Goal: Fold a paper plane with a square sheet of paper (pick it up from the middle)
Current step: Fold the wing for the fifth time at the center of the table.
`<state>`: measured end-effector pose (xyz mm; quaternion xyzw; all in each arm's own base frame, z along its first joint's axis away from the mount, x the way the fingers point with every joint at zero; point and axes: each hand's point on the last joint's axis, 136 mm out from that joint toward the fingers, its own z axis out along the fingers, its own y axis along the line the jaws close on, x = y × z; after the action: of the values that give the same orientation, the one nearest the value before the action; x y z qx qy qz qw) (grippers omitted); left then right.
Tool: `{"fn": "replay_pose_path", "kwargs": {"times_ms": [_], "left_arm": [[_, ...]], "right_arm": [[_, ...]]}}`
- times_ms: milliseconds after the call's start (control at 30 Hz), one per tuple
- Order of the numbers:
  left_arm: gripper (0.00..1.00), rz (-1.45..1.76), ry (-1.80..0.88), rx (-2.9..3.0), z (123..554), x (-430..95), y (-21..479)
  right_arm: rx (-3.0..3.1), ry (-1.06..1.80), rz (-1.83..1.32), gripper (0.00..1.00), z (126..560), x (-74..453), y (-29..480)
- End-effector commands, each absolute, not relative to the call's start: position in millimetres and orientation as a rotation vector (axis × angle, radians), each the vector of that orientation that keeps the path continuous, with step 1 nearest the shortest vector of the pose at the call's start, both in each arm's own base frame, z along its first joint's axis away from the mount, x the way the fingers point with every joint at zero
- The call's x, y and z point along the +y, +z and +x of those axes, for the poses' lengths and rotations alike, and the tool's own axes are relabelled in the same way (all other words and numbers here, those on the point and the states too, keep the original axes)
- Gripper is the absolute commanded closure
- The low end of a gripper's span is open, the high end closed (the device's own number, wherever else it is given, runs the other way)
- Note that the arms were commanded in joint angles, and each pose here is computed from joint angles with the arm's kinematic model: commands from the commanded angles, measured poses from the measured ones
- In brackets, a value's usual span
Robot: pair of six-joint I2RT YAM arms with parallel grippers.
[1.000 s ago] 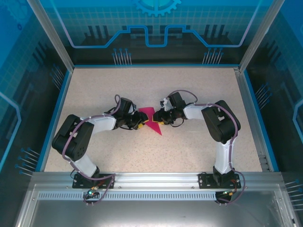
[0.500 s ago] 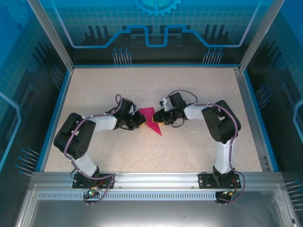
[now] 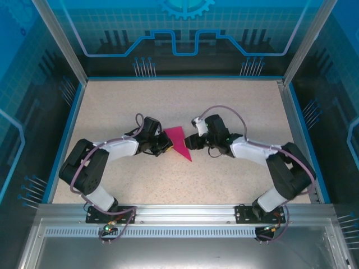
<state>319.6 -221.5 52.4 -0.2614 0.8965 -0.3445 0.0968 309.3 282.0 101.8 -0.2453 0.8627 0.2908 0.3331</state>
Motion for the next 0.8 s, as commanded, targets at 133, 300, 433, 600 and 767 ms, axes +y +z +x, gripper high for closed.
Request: {"fn": "replay_pose_path", "kwargs": {"times_ms": [133, 300, 433, 600, 767], "left_arm": [[0.96, -0.881, -0.984, 2.643, 314, -219, 65], [0.96, -0.878, -0.991, 2.648, 314, -221, 69], [0.96, -0.880, -0.989, 2.653, 314, -221, 69], [0.96, -0.890, -0.989, 2.655, 314, -221, 69], [0.95, -0.893, -0.989, 2.654, 316, -222, 70]], "right_arm": [[1.930, 0.466, -0.944, 0.53, 283, 295, 89], [1.853, 0.410, -1.064, 0.51, 273, 312, 75], [1.805, 0.337, -1.113, 0.51, 272, 325, 63], [1.772, 0.314, -1.090, 0.53, 282, 334, 58], [1.742, 0.270, -1.055, 0.60, 294, 340, 58]]}}
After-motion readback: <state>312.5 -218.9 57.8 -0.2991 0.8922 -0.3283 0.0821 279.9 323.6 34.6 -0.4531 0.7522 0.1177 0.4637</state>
